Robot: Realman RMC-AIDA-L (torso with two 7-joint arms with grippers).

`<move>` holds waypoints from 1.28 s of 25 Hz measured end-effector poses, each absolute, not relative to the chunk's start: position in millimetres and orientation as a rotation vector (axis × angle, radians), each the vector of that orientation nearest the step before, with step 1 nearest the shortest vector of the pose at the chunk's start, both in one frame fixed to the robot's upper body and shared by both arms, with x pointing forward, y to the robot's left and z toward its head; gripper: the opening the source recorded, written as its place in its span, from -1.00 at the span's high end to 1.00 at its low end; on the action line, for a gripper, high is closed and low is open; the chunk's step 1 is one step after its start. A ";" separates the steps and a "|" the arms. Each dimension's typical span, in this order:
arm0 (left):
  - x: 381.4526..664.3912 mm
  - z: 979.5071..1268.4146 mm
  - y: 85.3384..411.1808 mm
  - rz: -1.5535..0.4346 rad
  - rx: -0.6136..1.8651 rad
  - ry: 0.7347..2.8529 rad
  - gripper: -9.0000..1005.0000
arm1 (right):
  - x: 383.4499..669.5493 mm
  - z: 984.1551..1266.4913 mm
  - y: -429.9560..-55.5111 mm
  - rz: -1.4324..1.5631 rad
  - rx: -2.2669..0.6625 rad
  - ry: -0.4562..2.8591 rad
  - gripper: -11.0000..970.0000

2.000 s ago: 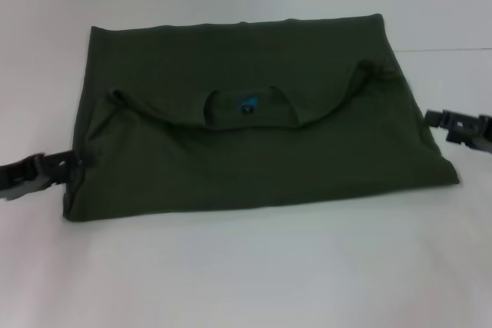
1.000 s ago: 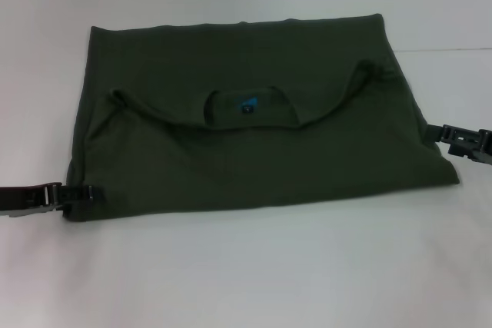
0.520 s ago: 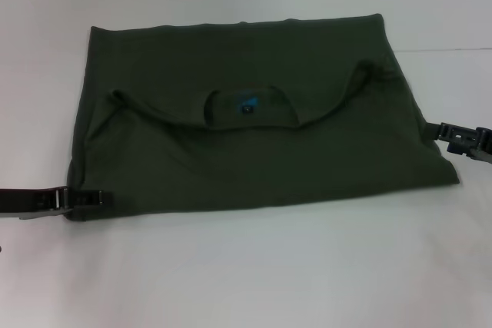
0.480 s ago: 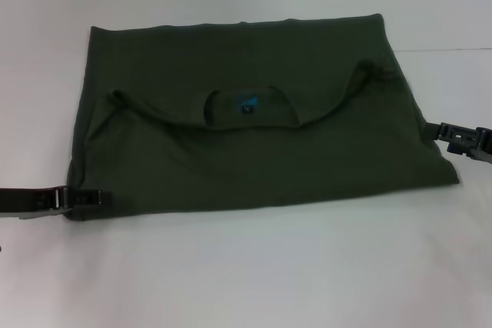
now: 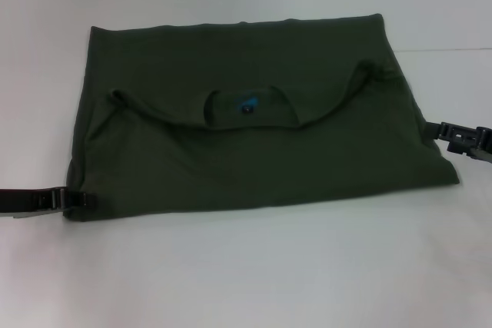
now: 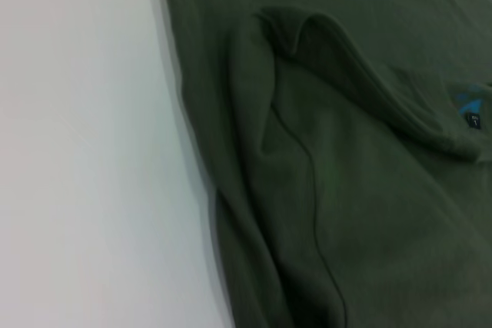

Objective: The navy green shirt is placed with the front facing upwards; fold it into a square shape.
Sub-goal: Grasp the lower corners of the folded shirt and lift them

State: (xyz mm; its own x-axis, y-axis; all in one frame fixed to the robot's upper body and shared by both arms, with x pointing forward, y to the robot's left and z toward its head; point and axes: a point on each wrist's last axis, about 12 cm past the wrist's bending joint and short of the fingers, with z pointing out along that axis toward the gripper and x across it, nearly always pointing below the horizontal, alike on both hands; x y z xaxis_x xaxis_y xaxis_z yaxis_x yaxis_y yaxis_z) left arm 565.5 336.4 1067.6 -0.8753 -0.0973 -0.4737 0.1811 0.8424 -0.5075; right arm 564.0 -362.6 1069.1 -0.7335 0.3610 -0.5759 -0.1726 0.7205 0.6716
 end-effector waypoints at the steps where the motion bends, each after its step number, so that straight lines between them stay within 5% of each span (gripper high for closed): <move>1: 565.5 1067.6 336.2 -0.763 0.063 2.526 0.34 | 564.0 1069.2 -362.5 0.954 0.142 2.202 -0.91; 13: 564.6 1067.1 333.2 -0.776 0.086 2.541 0.89 | 568.4 1074.7 -361.9 0.981 0.159 2.222 -0.91; 24: 565.9 1069.2 331.2 -0.784 0.108 2.545 0.88 | 611.7 1133.6 -362.4 0.857 0.210 2.516 -0.91; 32: 564.8 1071.8 330.2 -0.815 0.122 2.548 0.88 | 626.9 1135.5 -341.7 0.691 0.092 2.641 -0.90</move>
